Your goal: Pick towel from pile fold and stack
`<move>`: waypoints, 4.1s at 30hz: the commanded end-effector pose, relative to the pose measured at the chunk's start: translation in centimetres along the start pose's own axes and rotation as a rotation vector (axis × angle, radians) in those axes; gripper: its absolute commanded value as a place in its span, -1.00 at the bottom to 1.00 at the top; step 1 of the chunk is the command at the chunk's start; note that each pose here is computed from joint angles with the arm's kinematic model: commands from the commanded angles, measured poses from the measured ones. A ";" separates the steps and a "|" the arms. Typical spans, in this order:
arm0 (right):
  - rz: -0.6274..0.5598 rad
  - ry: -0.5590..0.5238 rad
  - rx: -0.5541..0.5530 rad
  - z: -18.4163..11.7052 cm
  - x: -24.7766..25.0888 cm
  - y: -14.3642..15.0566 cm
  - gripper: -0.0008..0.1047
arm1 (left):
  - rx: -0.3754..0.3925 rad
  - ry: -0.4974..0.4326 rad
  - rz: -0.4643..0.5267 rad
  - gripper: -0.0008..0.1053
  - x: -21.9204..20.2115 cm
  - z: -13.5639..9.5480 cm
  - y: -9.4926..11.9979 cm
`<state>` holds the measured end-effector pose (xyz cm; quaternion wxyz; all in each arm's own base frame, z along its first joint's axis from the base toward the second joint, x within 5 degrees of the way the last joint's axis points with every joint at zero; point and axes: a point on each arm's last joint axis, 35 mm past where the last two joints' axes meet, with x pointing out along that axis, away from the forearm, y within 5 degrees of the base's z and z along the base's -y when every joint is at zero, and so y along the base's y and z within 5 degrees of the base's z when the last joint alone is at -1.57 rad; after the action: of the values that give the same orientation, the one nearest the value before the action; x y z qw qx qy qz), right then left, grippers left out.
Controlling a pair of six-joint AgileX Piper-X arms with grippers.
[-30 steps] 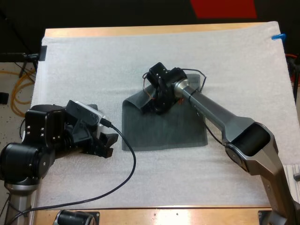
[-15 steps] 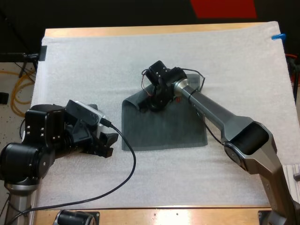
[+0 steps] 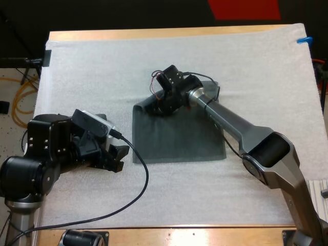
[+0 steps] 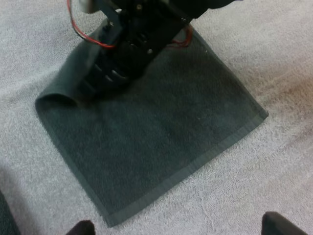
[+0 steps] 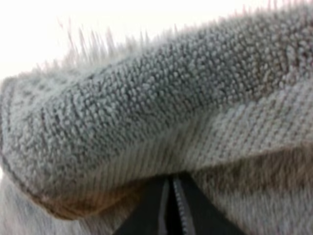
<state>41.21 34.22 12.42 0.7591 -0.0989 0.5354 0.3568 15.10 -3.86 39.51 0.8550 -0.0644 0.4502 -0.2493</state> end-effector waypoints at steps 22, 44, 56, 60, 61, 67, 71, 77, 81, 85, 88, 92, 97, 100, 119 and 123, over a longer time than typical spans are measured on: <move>0.012 -0.550 -0.079 6.9 -12.5 3.3 -0.99 | 0.030 -0.021 -0.008 0.24 -0.3 0.1 -0.2; -0.256 -0.370 -0.150 -3.0 -38.3 3.3 0.49 | 0.025 -0.070 0.059 0.24 -0.9 0.1 -0.2; -0.308 -0.256 0.100 -16.5 -38.2 0.6 0.49 | -0.016 -0.109 0.102 0.24 -1.9 -0.4 -0.4; -0.283 -0.208 0.218 -20.4 -35.1 -0.1 0.49 | -0.031 -0.110 0.100 0.24 -1.9 -0.4 -0.5; -0.280 -0.186 0.245 -21.3 -34.0 -0.3 0.49 | -0.037 -0.110 0.099 0.24 -1.9 -0.4 -0.5; -0.230 -0.115 0.370 -24.5 -27.5 -1.9 0.49 | -0.055 -0.079 0.101 0.24 -2.0 -0.9 -0.5; -0.114 -0.136 0.473 -25.7 -23.8 -2.9 0.49 | -0.065 -0.054 0.102 0.24 -2.0 -1.1 -0.5; 0.056 -0.142 0.571 -26.1 -19.5 -4.7 0.49 | -0.065 -0.054 0.102 0.24 -2.0 -1.2 -0.5; 0.158 -0.145 0.627 -25.6 -17.2 -5.9 0.49 | -0.065 -0.054 0.102 0.24 -2.0 -1.2 -0.5; 0.294 -0.150 0.668 -25.0 -15.1 -6.5 0.49 | -0.066 -0.052 0.103 0.24 -2.0 -1.2 -0.5; 0.344 -0.139 0.689 -25.0 -13.9 -6.9 0.49 | -0.066 -0.052 0.103 0.24 -2.0 -1.2 -0.5; 0.370 -0.121 0.717 -25.2 -12.8 -7.2 0.49 | -0.067 -0.052 0.102 0.24 -2.0 -1.2 -0.5; 0.442 -0.108 0.713 -25.3 -11.9 -7.3 0.49 | -0.067 -0.052 0.102 0.24 -2.0 -1.2 -0.5; 0.441 -0.098 0.736 -25.3 -11.8 -7.4 0.32 | -0.067 -0.052 0.102 0.24 -2.0 -1.2 -0.5; 0.335 -0.106 0.722 -25.5 -11.6 -7.7 -0.97 | -0.482 0.054 0.099 0.24 11.2 -4.8 7.2; 0.340 -0.108 0.708 -25.5 -11.6 -7.7 -0.97 | -0.606 0.125 -0.025 0.24 14.4 -5.2 10.4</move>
<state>25.25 9.98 10.56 0.7050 0.2817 0.5934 0.2674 21.13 -1.23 22.30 0.7654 -0.2906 0.5659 -0.0976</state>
